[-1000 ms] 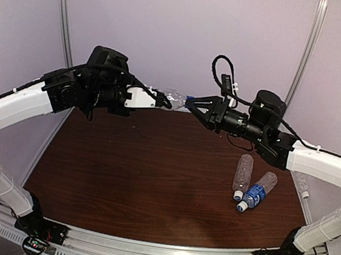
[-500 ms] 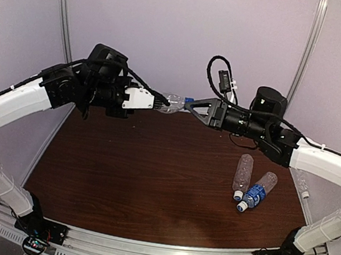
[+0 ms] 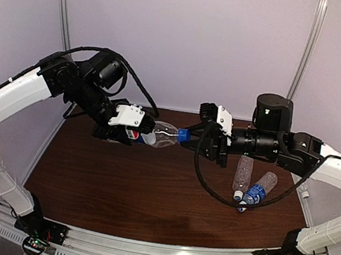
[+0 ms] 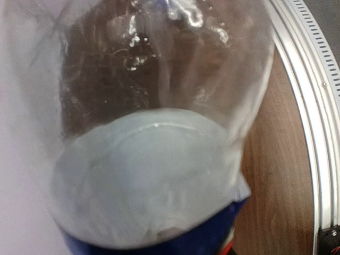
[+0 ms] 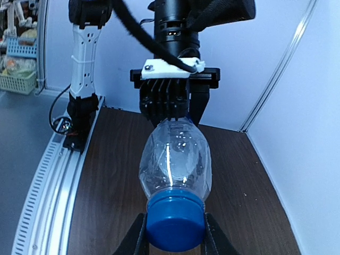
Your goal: Unscrew the bottle caps
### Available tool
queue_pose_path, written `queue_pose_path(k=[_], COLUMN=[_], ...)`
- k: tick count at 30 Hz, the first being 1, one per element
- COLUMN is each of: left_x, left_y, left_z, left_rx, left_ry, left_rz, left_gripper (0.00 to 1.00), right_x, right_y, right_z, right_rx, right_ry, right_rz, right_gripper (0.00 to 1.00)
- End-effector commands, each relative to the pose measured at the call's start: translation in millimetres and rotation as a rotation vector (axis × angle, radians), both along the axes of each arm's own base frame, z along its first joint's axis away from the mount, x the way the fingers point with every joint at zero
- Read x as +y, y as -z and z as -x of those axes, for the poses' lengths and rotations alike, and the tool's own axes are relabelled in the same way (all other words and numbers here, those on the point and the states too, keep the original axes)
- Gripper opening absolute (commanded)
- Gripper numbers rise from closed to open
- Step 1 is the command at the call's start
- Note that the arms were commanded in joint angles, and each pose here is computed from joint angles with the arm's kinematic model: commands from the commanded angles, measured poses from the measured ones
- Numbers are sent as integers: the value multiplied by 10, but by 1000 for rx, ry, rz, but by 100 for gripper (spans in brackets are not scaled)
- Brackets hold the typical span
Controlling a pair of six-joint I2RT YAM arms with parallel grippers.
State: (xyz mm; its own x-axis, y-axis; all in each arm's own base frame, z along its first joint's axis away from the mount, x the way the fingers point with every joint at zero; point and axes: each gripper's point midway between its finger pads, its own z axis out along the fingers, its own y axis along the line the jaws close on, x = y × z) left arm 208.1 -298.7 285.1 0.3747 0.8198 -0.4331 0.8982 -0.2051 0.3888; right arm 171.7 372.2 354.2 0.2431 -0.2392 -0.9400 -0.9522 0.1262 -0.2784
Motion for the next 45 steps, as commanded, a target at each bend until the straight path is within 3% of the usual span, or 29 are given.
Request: queue_pose_path(k=[1,5,6,7,9,10,15,19,22,28,32,36,41,45], left_x=[-194,-215,-217,-218,-230,-234,-243,-205,-158,-43,-40,-40,-43,-48], left_y=[-88,-106,-107,-115,-136,-155,-355,-592,-699,-798,-788,-783,-759,-743], left_z=[342,345,340,328,277,232,-160,-600,-823,-1068,-1086,-1083,-1073,-1061], left_rx=[106,110,109,104,88,72,-102,-318,-440,-605,-627,-628,-625,-624], left_ry=[161,165,161,156,133,112,-26,-172,-242,-322,-325,-322,-315,-308], left_rz=[76,83,84,86,91,95,126,148,140,102,92,89,86,82], left_gripper=[29,29,29,29,29,29,29,29,29,30,30,30,30,30], right_x=[41,62,67,67,62,53,-164,-357,-427,-442,-313,-262,-314,-356], right_y=[150,145,118,82,-9,-84,-499,-690,-766,-643,-607,-609,-483,-486], right_z=[80,77,68,57,38,33,-55,-345,-452,-677,-723,-778,-887,-930], right_rx=[-324,-415,-412,-403,-359,-324,-76,303,583,872,957,954,954,969], right_ry=[-45,-26,-13,3,39,63,198,277,229,228,181,194,270,263], right_rz=[164,194,183,164,108,65,-205,-381,-524,-608,-592,-569,-558,-588], right_gripper=[0,0,15,35,95,99,100,100,100,89,86,77,76,60])
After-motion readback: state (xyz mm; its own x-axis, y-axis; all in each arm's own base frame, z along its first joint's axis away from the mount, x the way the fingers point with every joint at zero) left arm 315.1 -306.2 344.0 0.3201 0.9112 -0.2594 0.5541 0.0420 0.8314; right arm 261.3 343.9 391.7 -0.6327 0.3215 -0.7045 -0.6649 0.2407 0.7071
